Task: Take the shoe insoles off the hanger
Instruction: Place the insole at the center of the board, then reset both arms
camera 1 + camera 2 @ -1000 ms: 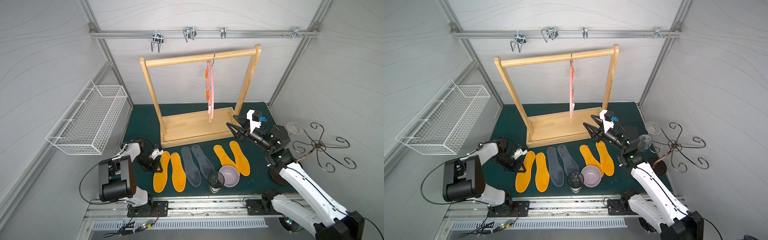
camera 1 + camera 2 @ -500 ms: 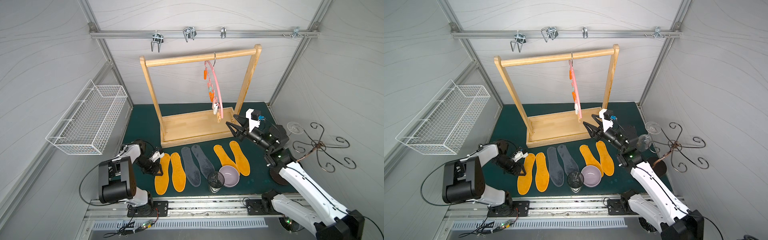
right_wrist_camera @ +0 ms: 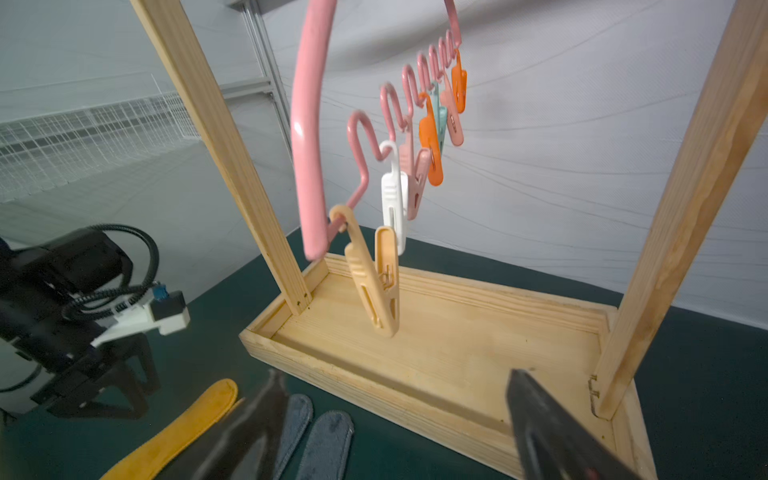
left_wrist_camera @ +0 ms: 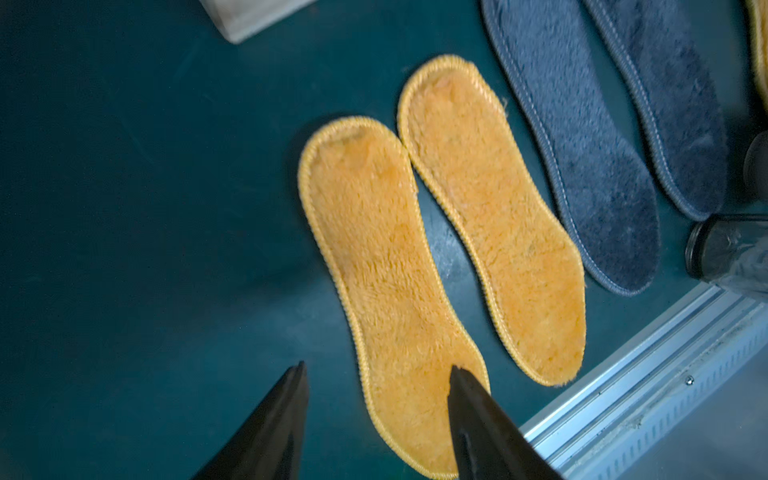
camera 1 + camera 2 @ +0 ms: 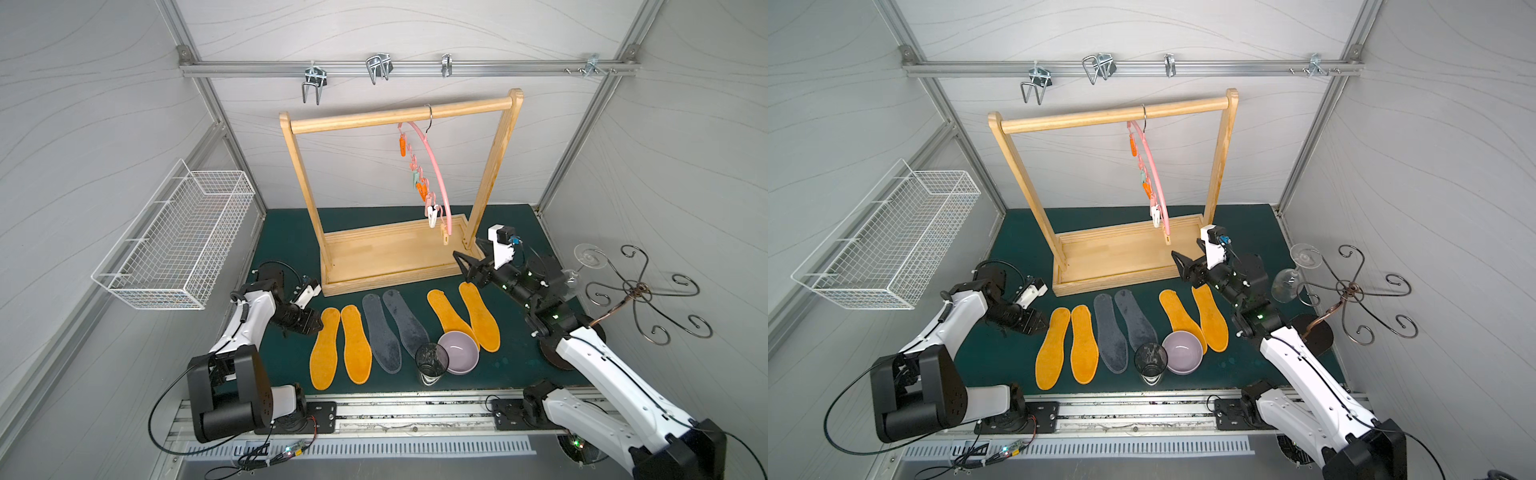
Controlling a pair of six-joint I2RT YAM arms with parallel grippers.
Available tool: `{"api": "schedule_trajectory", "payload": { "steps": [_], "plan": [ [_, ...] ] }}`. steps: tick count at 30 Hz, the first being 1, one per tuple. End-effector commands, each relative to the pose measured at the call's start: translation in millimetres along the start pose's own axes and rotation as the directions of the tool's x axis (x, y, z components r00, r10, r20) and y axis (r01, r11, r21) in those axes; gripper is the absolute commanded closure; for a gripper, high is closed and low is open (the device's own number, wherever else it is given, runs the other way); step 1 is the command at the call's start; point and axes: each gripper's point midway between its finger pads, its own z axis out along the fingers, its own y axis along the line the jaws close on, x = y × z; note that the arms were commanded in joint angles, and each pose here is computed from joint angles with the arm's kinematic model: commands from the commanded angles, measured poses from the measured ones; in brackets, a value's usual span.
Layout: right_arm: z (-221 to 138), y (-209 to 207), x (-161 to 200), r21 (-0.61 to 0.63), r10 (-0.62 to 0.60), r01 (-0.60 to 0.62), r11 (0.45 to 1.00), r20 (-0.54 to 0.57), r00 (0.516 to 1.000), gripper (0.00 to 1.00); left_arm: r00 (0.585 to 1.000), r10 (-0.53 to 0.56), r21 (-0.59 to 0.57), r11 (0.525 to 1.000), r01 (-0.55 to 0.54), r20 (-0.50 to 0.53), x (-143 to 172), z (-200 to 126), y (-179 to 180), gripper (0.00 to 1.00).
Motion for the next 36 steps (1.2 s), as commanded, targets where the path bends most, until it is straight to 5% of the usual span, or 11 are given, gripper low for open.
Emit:
{"api": "schedule_trajectory", "payload": {
  "steps": [1, 8, 11, 12, 19, 27, 31, 36],
  "plan": [
    [1, -18, 29, 0.098, -0.005, 0.013, 0.995, -0.084, 0.996, 0.01, 0.992, 0.002, -0.020, 1.000, 0.000, 0.123, -32, -15, 4, 0.40],
    [-2, -54, 66, 0.202, -0.053, 0.085, 0.976, -0.161, 0.986, 0.01, 0.964, -0.012, -0.064, 0.998, 0.030, 0.267, -68, -21, 18, 0.38],
    [-10, -89, 87, 0.288, 0.021, 0.029, 0.957, -0.169, 0.985, 0.01, 0.938, -0.034, -0.075, 0.995, 0.063, 0.344, -84, -20, 27, 0.02],
    [-15, -102, 93, 0.314, 0.076, -0.022, 0.949, -0.163, 0.984, 0.01, 0.930, -0.034, -0.069, 0.996, 0.064, 0.367, -87, -18, 28, 0.00],
    [-37, -146, 123, 0.429, 0.142, -0.059, 0.901, -0.165, 0.976, 0.01, 0.872, -0.090, -0.016, 0.994, 0.111, 0.480, -100, -3, 33, 0.00],
    [-43, -164, 137, 0.486, 0.043, 0.035, 0.873, -0.149, 0.988, 0.01, 0.662, 0.041, -0.106, 0.993, 0.058, 0.749, -129, -9, 42, 0.00],
    [-41, -178, 140, 0.511, 0.028, 0.049, 0.858, -0.142, 0.990, 0.01, 0.605, 0.084, -0.158, 0.985, 0.069, 0.792, -140, -14, 45, 0.00],
    [-37, -191, 151, 0.527, 0.048, 0.010, 0.850, -0.095, 0.994, 0.01, 0.601, 0.095, -0.240, 0.957, 0.166, 0.794, -148, -12, 57, 0.00]
  ]
}}
